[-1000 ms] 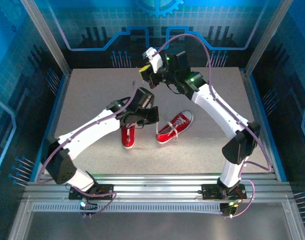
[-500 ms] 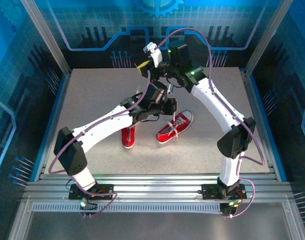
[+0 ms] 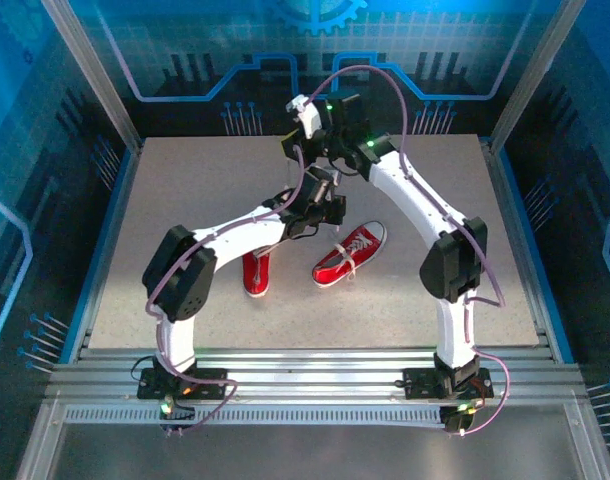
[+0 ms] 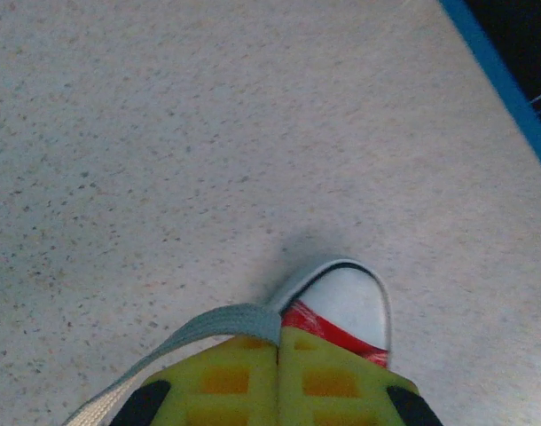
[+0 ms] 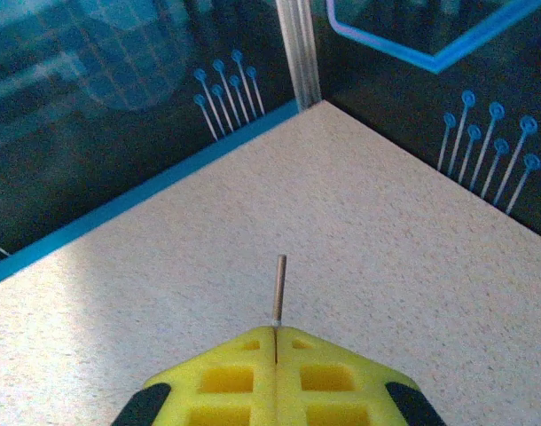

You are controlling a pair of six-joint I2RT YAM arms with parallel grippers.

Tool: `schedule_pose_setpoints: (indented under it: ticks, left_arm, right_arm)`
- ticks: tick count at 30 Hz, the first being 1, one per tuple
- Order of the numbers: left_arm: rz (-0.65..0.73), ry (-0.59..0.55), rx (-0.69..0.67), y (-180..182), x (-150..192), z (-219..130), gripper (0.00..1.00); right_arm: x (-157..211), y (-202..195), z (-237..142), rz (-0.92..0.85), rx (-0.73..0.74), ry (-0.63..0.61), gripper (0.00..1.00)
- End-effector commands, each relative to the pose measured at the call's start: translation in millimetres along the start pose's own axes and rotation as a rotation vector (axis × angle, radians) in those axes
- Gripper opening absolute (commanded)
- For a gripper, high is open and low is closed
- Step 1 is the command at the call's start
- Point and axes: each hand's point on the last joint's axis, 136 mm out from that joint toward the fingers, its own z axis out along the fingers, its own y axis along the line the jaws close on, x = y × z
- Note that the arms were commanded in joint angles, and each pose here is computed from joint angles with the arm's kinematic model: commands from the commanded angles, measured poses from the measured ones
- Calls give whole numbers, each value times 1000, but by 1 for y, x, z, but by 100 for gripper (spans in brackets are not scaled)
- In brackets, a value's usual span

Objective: Tie the shoes

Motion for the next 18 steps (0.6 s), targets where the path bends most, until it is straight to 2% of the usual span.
schedule_pose_setpoints:
  ticks: [1,4,6,8,13,18]
  left_arm:
    - [14,45,-21,20,3,16,10]
    - [50,44,-30,23,2,2,35]
    - [62,53,-27,26,4,-12,47]
    - [63,54,-28,31,6,-30,53]
    - [59,0,-13,47,5,-88,62]
    - [2,-99,-44,88,-4,-145,70]
  right_arm:
    - [-24,46,-2,-44,-111,-39,0]
    - [-11,28,6,-30,-31,13,0]
    - [-6,23,10,-44,-16,39,0]
    - [-2,24,14,-52,-29,55,0]
    - [9,23,25,-29,-44,81,0]
    - [7,34,28,-17,-63,73,0]
